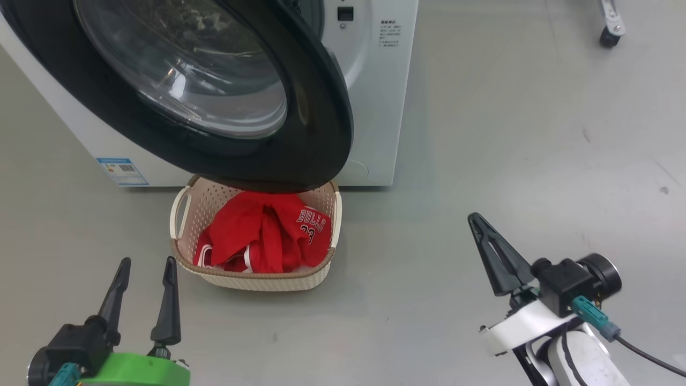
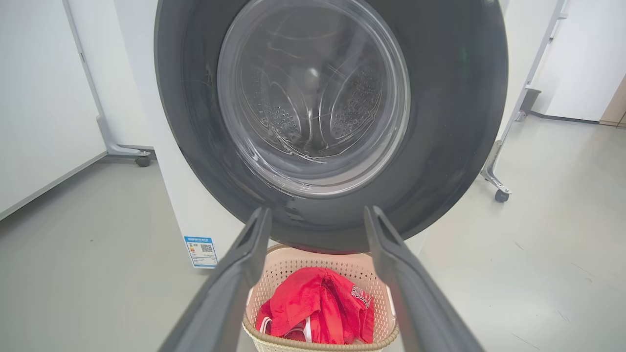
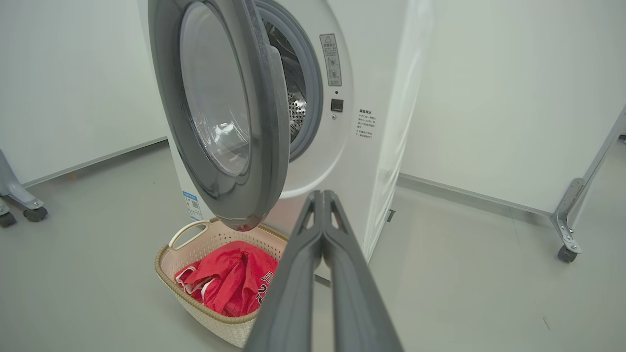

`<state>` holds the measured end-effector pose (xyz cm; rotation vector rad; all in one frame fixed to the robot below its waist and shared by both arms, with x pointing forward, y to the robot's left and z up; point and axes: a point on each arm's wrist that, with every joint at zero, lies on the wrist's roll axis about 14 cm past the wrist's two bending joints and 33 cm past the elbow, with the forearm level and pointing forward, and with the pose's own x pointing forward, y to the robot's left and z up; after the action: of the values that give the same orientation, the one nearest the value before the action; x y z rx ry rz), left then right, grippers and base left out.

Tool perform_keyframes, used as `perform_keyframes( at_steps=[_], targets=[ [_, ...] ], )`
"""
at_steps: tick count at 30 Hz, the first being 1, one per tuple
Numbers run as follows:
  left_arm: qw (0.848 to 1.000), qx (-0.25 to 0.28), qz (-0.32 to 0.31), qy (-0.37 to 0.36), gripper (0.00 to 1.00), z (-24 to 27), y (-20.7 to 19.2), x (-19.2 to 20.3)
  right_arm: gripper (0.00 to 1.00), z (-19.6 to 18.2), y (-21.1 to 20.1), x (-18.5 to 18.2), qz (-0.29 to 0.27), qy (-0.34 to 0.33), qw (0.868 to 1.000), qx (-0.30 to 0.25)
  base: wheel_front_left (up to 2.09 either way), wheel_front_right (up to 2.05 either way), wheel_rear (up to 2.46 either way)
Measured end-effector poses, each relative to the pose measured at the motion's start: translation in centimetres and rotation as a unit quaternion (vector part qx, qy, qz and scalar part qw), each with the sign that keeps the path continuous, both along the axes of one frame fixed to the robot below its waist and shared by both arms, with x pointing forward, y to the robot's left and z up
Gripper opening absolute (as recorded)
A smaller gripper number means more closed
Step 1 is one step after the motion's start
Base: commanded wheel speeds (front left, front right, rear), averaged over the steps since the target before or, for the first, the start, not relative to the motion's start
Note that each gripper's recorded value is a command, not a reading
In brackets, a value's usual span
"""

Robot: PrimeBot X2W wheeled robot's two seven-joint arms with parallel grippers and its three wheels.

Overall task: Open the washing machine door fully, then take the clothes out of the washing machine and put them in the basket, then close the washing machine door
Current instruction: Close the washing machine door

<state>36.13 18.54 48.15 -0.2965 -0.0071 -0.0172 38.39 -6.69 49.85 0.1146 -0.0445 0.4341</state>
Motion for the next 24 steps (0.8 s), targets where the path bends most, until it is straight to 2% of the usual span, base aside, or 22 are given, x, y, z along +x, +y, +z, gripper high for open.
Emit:
perform_keyframes(
  at_steps=[5, 12, 24],
  targets=[
    [1.0, -0.002, -0.001, 0.003, 1.0, -0.2, -0.3, 0.4, 0.0, 0.3, 2.9, 0.8, 0.055, -0.016, 0.998, -0.019, 0.0, 0.0, 0.0],
    [1.0, -0.004, 0.011, 0.013, 1.0, -1.0, 0.2, 1.2, 0.0, 0.4, 8.9, 2.6, 0.169, -0.043, 0.983, -0.055, 0.0, 0.0, 0.0],
    [0.999, -0.001, 0.039, 0.026, 1.0, -1.8, 1.8, 1.9, 0.0, -1.1, 12.8, 7.0, 0.236, -0.049, 0.967, -0.088, 0.0, 0.0, 0.0]
  ],
)
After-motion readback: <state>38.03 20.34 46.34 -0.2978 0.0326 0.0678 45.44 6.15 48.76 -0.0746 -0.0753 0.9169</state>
